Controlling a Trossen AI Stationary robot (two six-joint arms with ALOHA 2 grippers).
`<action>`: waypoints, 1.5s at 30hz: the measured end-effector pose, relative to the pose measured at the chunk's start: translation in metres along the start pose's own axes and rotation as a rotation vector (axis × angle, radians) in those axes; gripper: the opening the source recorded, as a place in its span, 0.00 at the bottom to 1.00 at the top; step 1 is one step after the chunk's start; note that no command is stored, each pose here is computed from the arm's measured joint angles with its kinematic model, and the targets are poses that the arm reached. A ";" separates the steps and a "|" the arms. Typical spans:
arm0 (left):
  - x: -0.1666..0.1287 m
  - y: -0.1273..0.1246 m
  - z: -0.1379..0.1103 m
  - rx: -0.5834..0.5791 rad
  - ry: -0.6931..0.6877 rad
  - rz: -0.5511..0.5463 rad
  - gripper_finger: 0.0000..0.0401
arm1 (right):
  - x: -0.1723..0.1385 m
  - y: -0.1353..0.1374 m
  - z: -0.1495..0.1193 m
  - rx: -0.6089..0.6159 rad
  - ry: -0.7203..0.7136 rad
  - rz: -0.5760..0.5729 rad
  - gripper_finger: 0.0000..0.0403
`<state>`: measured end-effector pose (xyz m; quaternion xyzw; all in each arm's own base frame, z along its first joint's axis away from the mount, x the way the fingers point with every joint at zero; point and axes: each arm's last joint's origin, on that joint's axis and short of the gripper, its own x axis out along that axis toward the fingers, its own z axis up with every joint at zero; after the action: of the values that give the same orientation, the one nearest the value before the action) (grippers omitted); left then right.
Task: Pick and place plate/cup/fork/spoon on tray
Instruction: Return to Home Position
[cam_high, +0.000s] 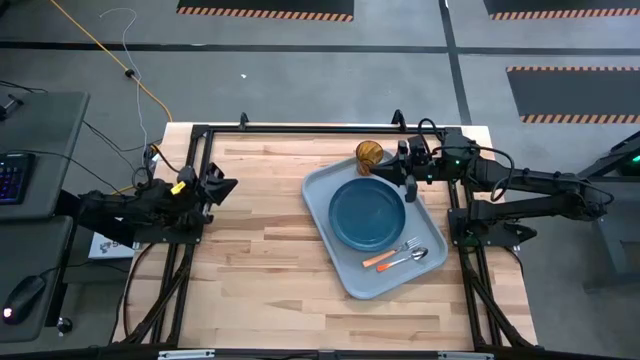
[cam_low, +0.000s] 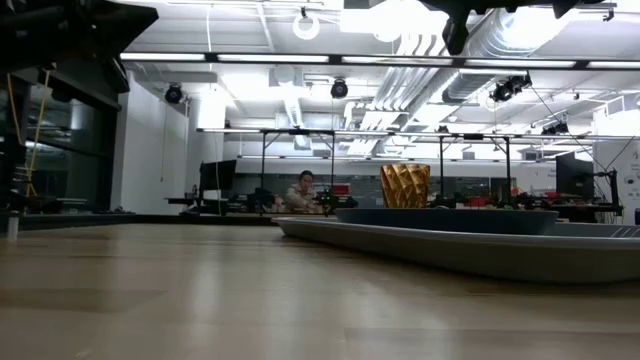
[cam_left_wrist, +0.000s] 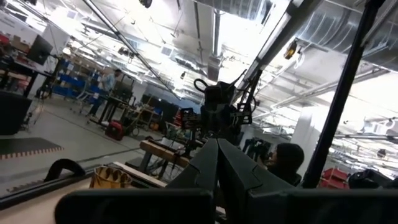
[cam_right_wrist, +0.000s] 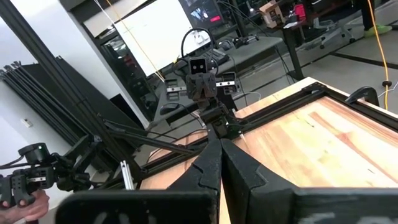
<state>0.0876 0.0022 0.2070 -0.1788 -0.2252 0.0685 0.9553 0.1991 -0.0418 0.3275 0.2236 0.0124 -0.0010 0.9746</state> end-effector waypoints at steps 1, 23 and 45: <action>0.000 0.000 -0.001 0.001 0.007 -0.005 0.00 | 0.000 0.000 0.000 0.000 0.001 0.002 0.00; -0.001 0.002 -0.013 -0.012 0.144 -0.033 0.00 | 0.000 0.001 0.000 0.000 0.010 0.019 0.00; -0.001 0.001 -0.014 0.091 0.164 -0.090 0.00 | 0.000 0.001 0.000 0.000 0.012 0.022 0.00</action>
<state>0.0927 -0.0017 0.1950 -0.1299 -0.1509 0.0211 0.9798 0.1991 -0.0411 0.3274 0.2237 0.0157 0.0112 0.9745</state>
